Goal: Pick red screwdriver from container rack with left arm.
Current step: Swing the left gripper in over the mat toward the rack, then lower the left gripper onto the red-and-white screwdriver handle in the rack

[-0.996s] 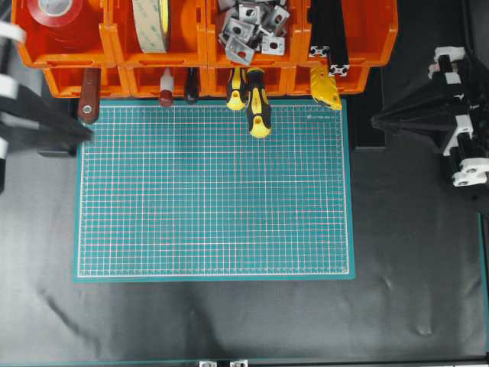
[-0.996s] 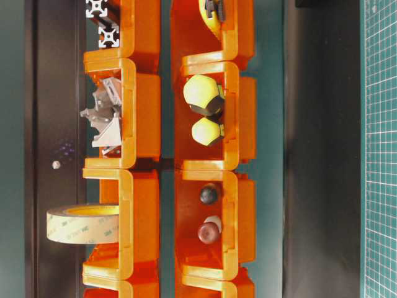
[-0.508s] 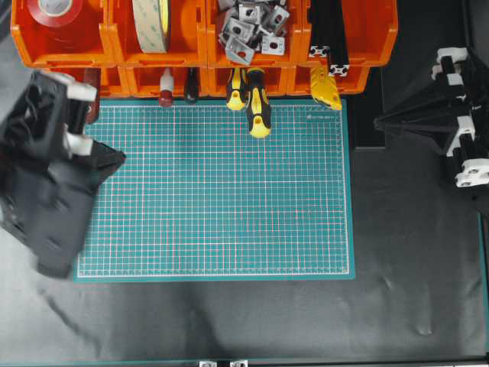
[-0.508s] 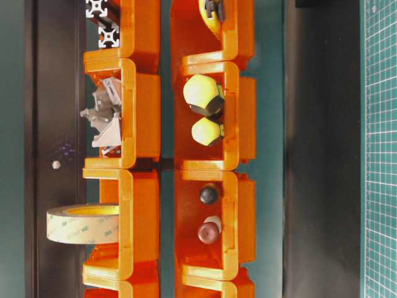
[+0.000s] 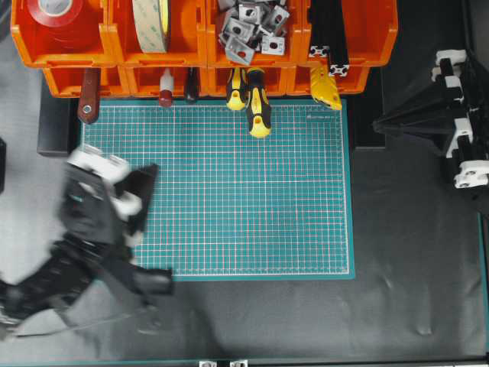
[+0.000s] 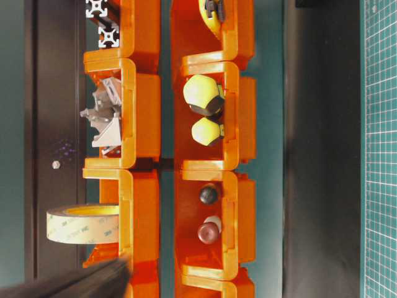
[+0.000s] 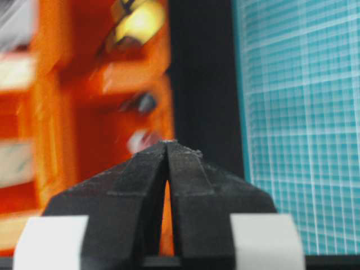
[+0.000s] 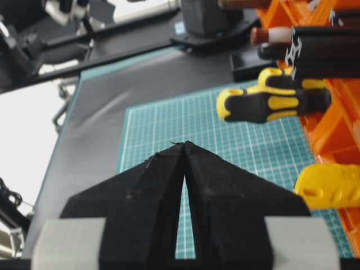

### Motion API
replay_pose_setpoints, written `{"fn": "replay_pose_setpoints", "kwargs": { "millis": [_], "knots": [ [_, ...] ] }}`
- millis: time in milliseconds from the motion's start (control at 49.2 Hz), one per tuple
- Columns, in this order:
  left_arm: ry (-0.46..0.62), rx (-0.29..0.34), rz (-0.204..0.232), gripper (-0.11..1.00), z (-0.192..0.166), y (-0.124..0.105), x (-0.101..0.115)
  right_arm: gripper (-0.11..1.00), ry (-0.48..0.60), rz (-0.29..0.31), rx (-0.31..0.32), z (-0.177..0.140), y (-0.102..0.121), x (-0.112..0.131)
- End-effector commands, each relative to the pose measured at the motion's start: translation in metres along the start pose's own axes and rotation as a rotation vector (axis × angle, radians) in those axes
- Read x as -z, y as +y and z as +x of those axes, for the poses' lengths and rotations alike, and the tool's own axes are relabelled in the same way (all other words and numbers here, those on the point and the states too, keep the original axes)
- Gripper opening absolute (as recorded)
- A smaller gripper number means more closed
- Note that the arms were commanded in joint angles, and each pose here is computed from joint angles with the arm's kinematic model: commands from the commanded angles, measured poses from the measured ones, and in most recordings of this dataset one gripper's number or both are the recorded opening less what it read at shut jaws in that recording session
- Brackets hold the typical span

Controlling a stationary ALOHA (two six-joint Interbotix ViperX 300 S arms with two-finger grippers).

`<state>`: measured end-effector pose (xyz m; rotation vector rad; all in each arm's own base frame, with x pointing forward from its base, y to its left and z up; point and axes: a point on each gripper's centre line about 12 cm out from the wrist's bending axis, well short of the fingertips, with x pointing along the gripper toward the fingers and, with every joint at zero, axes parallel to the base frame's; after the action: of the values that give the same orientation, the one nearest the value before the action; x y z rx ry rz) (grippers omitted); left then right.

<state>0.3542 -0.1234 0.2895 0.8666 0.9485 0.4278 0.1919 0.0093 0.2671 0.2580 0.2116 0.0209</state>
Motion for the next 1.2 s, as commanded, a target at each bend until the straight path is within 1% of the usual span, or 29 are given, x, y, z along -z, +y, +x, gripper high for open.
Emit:
{"fn": "replay_pose_setpoints", "kwargs": {
  "millis": [0,102,163,285,386,590,712,793,915,1057,1118,1179],
  "knots": [
    [-0.015,-0.008,-0.037,0.00,0.009,0.005,-0.008,0.00,0.008,-0.003,-0.011,0.000,0.003,-0.002],
    [0.002,-0.012,-0.110,0.00,0.024,0.013,-0.008,0.00,0.028,-0.005,-0.011,-0.002,0.003,0.001],
    [0.014,-0.016,-0.121,0.00,0.031,0.017,-0.006,0.00,0.041,-0.005,-0.006,-0.004,0.002,0.004],
    [0.031,-0.020,-0.113,0.00,0.036,0.016,0.000,0.00,0.060,-0.009,-0.005,-0.011,0.002,0.008],
    [0.049,-0.023,-0.092,0.00,0.041,0.012,0.006,0.00,0.069,-0.014,-0.003,-0.016,0.001,0.010],
    [0.041,-0.013,-0.083,0.00,0.042,0.012,0.014,0.00,0.053,-0.019,-0.010,-0.024,0.001,0.010],
    [0.037,-0.011,-0.093,0.00,0.043,0.014,0.011,0.00,0.068,-0.020,-0.012,-0.026,0.001,0.014],
    [0.037,-0.012,-0.109,0.00,0.043,0.017,0.007,0.00,0.076,-0.023,-0.019,-0.026,0.002,0.016],
    [0.044,-0.016,-0.110,0.00,0.045,0.019,0.004,0.00,0.080,-0.021,-0.032,-0.026,0.004,0.016],
    [0.064,-0.024,-0.115,0.01,0.047,0.020,0.007,0.00,0.080,-0.022,-0.051,-0.027,0.008,0.016],
    [0.068,-0.025,-0.115,0.04,0.048,0.020,0.008,0.00,0.077,-0.023,-0.056,-0.027,0.009,0.015],
    [0.074,-0.026,-0.110,0.14,0.050,0.019,0.010,0.00,0.072,-0.019,-0.060,-0.028,0.010,0.014]
  ]
}}
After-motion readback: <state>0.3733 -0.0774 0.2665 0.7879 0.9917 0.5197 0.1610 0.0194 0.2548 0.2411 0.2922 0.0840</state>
